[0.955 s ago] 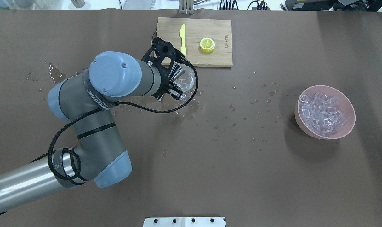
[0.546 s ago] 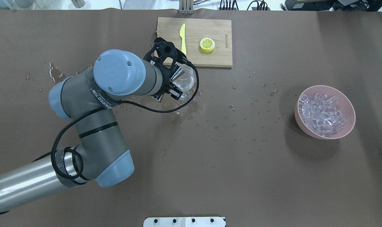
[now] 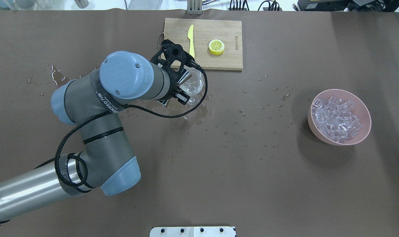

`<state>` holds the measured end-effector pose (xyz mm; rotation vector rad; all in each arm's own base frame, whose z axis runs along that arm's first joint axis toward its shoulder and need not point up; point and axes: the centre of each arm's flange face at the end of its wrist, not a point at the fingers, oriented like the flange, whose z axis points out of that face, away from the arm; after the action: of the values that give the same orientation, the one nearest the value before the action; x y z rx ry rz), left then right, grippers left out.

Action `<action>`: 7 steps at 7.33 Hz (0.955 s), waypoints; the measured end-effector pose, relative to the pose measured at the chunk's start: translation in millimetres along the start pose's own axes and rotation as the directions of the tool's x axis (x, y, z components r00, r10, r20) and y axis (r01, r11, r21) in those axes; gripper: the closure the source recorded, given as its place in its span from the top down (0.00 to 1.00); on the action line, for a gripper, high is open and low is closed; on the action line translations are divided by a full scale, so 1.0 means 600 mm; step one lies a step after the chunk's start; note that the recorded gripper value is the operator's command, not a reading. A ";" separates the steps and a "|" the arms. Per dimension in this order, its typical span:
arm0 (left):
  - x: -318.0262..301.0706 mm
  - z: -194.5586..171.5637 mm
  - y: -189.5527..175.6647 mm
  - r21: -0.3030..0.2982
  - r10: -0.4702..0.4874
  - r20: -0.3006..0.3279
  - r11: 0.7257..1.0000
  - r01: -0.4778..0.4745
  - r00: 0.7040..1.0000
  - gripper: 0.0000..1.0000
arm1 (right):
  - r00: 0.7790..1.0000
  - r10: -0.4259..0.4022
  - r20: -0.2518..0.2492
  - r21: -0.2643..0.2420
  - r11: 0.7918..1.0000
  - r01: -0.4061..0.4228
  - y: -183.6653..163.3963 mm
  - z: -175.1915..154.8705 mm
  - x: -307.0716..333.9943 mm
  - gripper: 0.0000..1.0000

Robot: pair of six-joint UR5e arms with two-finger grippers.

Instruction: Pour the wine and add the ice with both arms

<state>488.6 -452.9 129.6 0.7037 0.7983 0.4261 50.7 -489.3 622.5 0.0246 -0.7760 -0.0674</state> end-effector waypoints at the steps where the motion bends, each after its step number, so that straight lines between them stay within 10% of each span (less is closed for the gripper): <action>1: 0.000 0.000 0.000 0.000 -0.001 0.000 1.000 0.001 1.000 0.00 | 1.000 0.001 0.000 -0.001 1.000 -0.001 0.000 0.001 0.001 1.00; 7: -0.022 -0.040 -0.020 0.043 -0.013 -0.015 0.999 0.014 1.000 0.00 | 1.000 -0.002 0.000 0.002 1.000 0.002 -0.001 -0.002 -0.002 1.00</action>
<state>463.1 -459.5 115.7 0.7357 0.8278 0.4029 50.6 -489.6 621.1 0.0277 -0.7763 -0.0687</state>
